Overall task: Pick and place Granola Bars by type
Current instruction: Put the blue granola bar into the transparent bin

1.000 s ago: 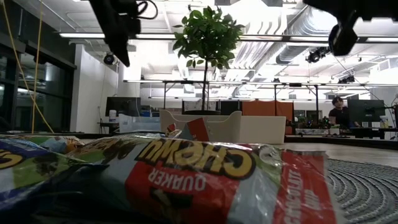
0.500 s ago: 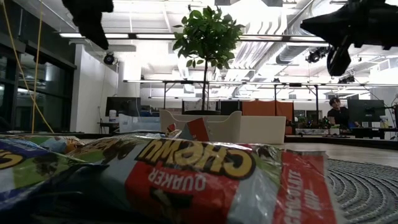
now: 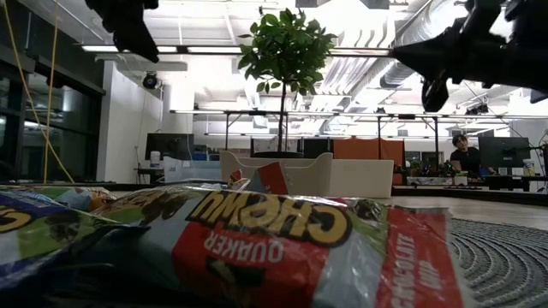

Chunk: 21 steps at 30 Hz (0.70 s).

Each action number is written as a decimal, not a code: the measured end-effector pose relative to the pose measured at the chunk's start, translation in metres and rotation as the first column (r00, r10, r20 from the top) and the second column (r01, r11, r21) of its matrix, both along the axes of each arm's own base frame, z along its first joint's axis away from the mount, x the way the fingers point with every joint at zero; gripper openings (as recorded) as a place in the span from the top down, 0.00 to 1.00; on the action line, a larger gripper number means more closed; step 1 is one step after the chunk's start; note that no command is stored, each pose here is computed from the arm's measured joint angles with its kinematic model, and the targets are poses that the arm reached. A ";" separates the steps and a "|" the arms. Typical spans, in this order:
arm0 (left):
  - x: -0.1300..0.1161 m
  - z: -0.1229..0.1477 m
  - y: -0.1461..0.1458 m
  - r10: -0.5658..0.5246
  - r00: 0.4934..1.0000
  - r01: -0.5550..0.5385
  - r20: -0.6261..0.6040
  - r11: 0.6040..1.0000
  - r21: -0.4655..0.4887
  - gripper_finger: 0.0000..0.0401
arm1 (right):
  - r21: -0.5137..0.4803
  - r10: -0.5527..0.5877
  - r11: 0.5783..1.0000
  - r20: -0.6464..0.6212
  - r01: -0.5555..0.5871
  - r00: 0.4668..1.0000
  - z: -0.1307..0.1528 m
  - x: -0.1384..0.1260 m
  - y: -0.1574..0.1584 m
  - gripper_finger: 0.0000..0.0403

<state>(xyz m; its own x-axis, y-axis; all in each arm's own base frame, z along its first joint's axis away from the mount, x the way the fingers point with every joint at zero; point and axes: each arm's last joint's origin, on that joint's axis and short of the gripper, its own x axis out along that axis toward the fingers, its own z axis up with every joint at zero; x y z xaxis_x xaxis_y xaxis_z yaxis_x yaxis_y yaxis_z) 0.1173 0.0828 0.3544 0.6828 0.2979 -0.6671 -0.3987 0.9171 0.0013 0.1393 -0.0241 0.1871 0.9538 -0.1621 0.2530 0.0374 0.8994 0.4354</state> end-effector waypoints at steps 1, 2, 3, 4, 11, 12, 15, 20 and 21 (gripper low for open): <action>0.001 0.000 -0.002 0.000 1.000 0.000 0.000 1.000 0.000 0.59 | 0.003 0.017 1.000 -0.024 -0.017 1.000 -0.002 0.000 -0.003 1.00; 0.002 0.000 -0.003 0.000 1.000 0.000 -0.001 1.000 0.002 0.59 | 0.015 0.034 0.999 -0.051 -0.033 0.998 -0.005 0.000 -0.005 1.00; 0.004 0.000 -0.005 -0.002 1.000 0.002 0.001 1.000 0.002 0.59 | 0.023 0.054 0.998 -0.079 -0.052 0.995 -0.008 0.000 -0.007 1.00; 0.005 0.001 -0.007 -0.006 1.000 0.006 0.001 1.000 0.003 0.59 | 0.034 0.078 0.997 -0.103 -0.075 0.992 -0.010 0.000 -0.008 1.00; 0.016 0.005 -0.019 -0.069 0.995 0.069 0.068 0.998 0.000 0.59 | 0.016 0.206 0.978 -0.258 -0.208 0.944 -0.025 0.001 -0.007 1.00; 0.018 0.006 -0.021 -0.079 0.994 0.079 0.079 0.997 -0.001 0.59 | -0.003 0.215 0.974 -0.285 -0.225 0.934 -0.027 0.001 -0.006 1.00; 0.022 0.007 -0.028 -0.123 0.988 0.123 0.098 0.992 0.004 0.59 | -0.067 0.239 0.957 -0.367 -0.281 0.899 -0.035 0.000 -0.005 1.00; 0.027 0.005 -0.040 -0.164 0.985 0.162 0.053 0.986 0.035 0.59 | -0.069 0.254 0.948 -0.428 -0.311 0.867 -0.042 -0.001 -0.004 1.00; 0.028 0.005 -0.043 -0.171 0.984 0.169 0.047 0.985 0.045 0.59 | -0.065 0.255 0.948 -0.432 -0.312 0.865 -0.042 -0.001 -0.004 1.00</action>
